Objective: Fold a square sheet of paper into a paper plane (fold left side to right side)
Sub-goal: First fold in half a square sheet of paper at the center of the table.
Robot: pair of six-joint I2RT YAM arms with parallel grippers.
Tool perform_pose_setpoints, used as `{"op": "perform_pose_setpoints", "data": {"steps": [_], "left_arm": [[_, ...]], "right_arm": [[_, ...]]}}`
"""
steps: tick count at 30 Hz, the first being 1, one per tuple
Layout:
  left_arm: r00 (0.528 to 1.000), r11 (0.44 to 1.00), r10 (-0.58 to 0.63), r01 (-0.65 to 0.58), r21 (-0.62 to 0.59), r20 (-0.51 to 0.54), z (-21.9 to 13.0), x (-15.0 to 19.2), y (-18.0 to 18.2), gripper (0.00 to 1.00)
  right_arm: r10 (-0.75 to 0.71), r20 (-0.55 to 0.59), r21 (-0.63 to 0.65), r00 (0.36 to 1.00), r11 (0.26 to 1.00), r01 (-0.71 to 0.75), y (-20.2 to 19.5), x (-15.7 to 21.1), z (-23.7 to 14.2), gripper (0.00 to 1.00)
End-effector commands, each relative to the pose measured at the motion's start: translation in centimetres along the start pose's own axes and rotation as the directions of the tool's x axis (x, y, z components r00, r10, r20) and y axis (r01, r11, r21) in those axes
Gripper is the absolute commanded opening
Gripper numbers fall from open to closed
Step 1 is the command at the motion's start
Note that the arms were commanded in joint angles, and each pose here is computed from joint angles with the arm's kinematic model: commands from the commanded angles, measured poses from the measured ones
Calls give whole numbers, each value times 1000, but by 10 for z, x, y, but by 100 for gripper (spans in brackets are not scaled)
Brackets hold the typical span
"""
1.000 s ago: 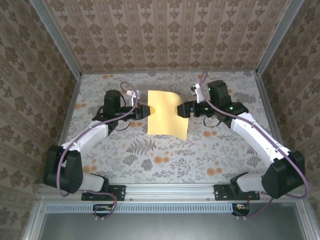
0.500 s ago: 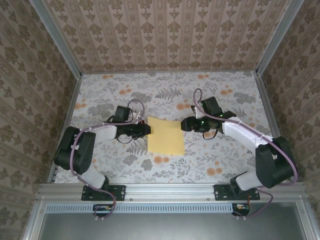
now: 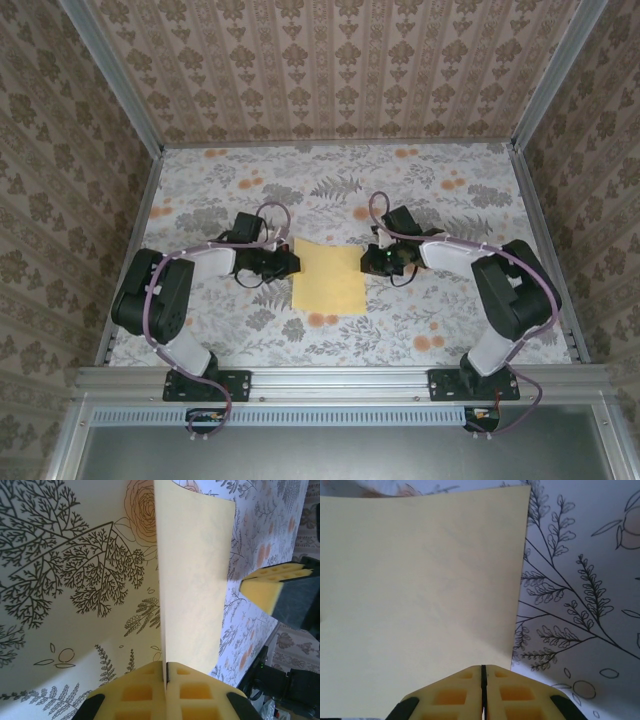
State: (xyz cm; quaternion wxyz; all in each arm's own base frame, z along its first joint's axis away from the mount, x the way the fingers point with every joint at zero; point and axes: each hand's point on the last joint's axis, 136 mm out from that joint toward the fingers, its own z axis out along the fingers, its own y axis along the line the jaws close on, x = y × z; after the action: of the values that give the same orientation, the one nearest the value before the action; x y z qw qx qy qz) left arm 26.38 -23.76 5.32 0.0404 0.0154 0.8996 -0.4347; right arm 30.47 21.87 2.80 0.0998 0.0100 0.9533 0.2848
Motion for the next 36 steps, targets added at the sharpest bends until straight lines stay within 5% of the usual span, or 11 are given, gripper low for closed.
{"op": "perform_pose_setpoints", "data": {"steps": [1, 21, 29, 36], "left_arm": [[999, 999, 44, -44, 14, 13, -5, -6, -16, 3], [992, 980, 129, -127, 150, 2, 9, -9, -79, 57], [991, 977, 131, -127, 170, -14, 29, -13, -87, 62], [991, 978, 130, -124, 166, -29, 42, -15, -86, 56]], "right_arm": [[3, 8, 19, 1000, 1000, -3, 2, -8, 8, 9], [29, -87, 139, 996, 990, -17, -23, 14, 23, 8], [18, -74, 123, 997, 992, -9, -19, 11, 20, 8], [11, -56, 86, 998, 996, -6, -10, 6, 18, 9]]}}
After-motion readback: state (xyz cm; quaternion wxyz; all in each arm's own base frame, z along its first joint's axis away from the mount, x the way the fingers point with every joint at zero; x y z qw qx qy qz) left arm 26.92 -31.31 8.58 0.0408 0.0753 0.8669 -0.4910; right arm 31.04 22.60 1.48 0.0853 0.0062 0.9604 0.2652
